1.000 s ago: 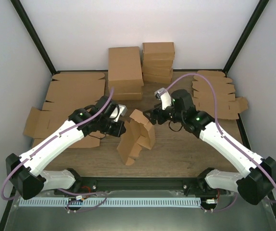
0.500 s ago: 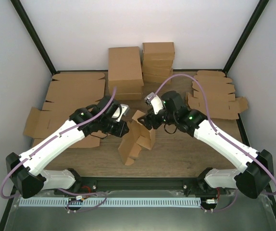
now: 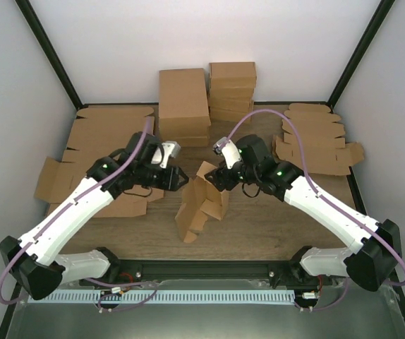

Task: Fold the paper box

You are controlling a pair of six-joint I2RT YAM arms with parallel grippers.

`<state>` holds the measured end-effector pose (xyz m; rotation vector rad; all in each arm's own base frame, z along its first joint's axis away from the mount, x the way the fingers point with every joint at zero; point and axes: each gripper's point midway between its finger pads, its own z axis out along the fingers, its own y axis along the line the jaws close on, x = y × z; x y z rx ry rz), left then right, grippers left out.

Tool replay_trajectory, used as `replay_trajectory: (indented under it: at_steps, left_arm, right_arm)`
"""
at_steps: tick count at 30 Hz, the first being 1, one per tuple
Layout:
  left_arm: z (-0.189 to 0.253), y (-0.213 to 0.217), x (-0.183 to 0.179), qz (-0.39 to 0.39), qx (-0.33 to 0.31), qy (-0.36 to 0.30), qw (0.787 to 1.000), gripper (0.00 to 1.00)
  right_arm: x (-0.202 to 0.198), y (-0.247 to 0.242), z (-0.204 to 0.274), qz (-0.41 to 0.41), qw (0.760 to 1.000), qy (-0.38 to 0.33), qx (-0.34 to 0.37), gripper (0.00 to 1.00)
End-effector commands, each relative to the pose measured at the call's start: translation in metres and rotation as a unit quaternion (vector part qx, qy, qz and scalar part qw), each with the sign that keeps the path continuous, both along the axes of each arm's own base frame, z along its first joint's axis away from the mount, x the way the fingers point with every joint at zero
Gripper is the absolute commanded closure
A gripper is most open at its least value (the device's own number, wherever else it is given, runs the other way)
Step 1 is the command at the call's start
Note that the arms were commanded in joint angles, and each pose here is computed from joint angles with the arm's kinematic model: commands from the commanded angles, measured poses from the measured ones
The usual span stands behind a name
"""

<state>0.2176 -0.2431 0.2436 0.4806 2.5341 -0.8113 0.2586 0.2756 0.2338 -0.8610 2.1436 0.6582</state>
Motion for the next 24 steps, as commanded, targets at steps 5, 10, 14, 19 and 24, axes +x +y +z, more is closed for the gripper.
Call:
replay_trajectory:
  at_steps: [5,10,14,19,24]
  left_arm:
    - [0.008,0.031,0.039,0.045,-0.081,0.008,0.996,0.53]
    - [-0.003,0.026,0.050,0.023,-0.137,0.036,0.990,0.45]
    - [-0.011,0.012,0.048,-0.012,-0.165,0.061,0.984,0.47]
    - [-0.020,0.005,0.050,-0.022,-0.180,0.080,0.980,0.53]
    - [-0.030,0.001,0.055,-0.024,-0.184,0.092,0.978,0.54]
  right_arm:
    - [-0.001,-0.002,0.012,-0.002,1.000,-0.019,0.002,0.27]
    - [-0.001,-0.002,0.013,-0.003,1.000,-0.021,0.006,0.27]
    - [-0.001,-0.002,0.014,-0.005,1.000,-0.021,0.007,0.27]
    - [0.000,-0.002,0.013,-0.007,1.000,-0.019,0.010,0.27]
    - [-0.001,-0.002,0.013,-0.006,1.000,-0.020,0.011,0.27]
